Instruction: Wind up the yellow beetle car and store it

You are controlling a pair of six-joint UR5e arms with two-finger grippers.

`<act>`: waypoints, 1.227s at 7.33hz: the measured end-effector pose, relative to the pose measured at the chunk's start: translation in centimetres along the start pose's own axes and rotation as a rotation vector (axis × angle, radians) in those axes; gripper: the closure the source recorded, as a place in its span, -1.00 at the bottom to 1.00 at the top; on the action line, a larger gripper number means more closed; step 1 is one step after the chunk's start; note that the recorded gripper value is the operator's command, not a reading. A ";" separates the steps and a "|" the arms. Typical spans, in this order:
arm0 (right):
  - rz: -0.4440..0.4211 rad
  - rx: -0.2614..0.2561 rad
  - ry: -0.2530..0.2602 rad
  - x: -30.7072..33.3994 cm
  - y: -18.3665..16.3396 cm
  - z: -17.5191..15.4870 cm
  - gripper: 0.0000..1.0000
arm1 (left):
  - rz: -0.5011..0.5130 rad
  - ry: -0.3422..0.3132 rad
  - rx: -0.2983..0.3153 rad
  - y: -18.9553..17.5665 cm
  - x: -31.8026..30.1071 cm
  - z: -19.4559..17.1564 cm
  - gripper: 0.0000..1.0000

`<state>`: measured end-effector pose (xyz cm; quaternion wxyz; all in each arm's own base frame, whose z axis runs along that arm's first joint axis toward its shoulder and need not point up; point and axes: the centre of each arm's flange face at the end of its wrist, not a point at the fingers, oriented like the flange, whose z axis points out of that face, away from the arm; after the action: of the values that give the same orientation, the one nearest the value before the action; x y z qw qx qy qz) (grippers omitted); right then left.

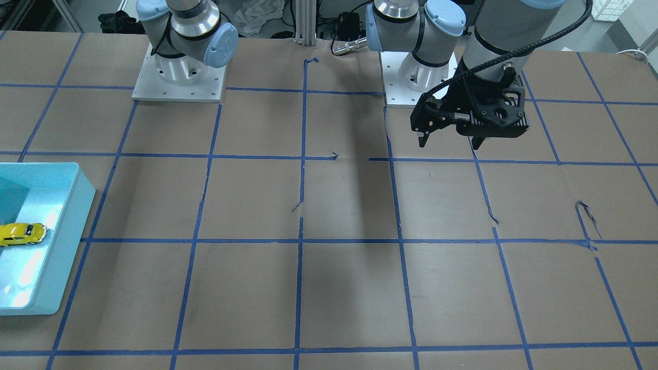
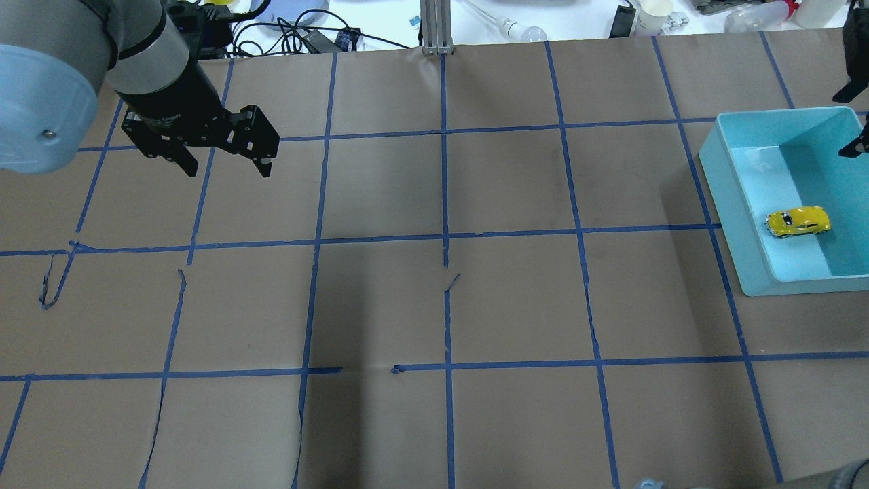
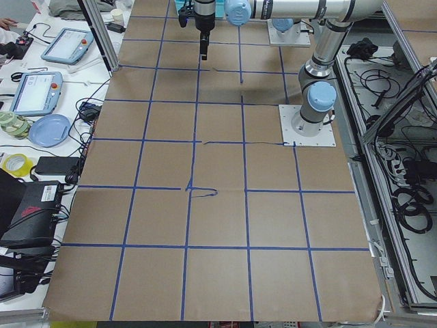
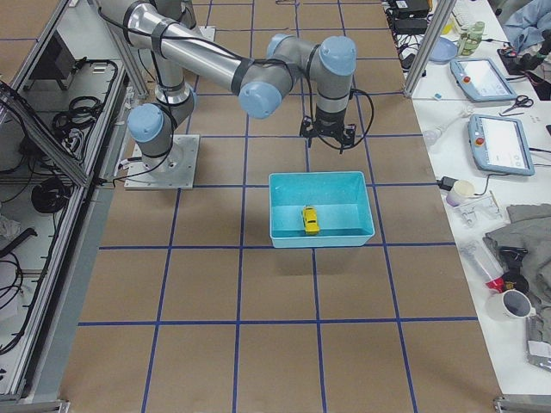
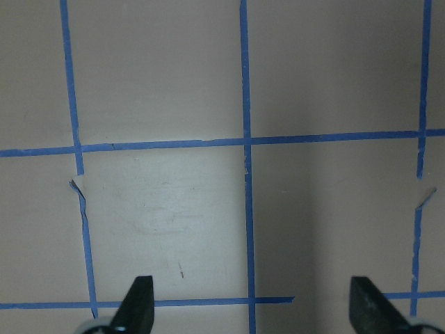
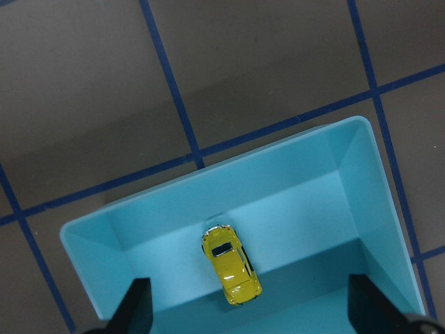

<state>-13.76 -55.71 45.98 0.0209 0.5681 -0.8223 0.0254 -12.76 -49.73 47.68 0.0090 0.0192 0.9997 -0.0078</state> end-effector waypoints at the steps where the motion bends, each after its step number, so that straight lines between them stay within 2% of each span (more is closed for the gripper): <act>1: 0.069 0.004 0.006 -1.6 -3.0 -2.2 -1.00 | 0.000 -0.003 0.000 0.0 0.0 0.0 -1.00; 3: 0.207 0.017 0.021 -5.1 -11.3 -4.4 -1.00 | -0.002 -0.010 -0.003 0.2 -0.1 0.0 -1.00; 5: 0.396 0.026 0.007 -9.3 -19.6 -4.9 -1.00 | -0.002 -0.012 -0.002 0.2 -0.2 0.0 -1.00; 7: 0.591 0.038 -0.003 -12.9 -24.3 -5.9 -1.00 | -0.002 -0.014 -0.002 0.3 -0.2 -0.1 -1.00; 9: 0.759 0.042 -0.008 -15.6 -27.1 -6.6 -1.00 | -0.002 -0.014 -0.003 0.3 -0.3 -0.1 -1.00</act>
<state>17.13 -50.27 52.12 -0.0049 0.2232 -0.9737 0.0457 -12.50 -49.47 47.77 0.0158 0.0179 0.9997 -0.0065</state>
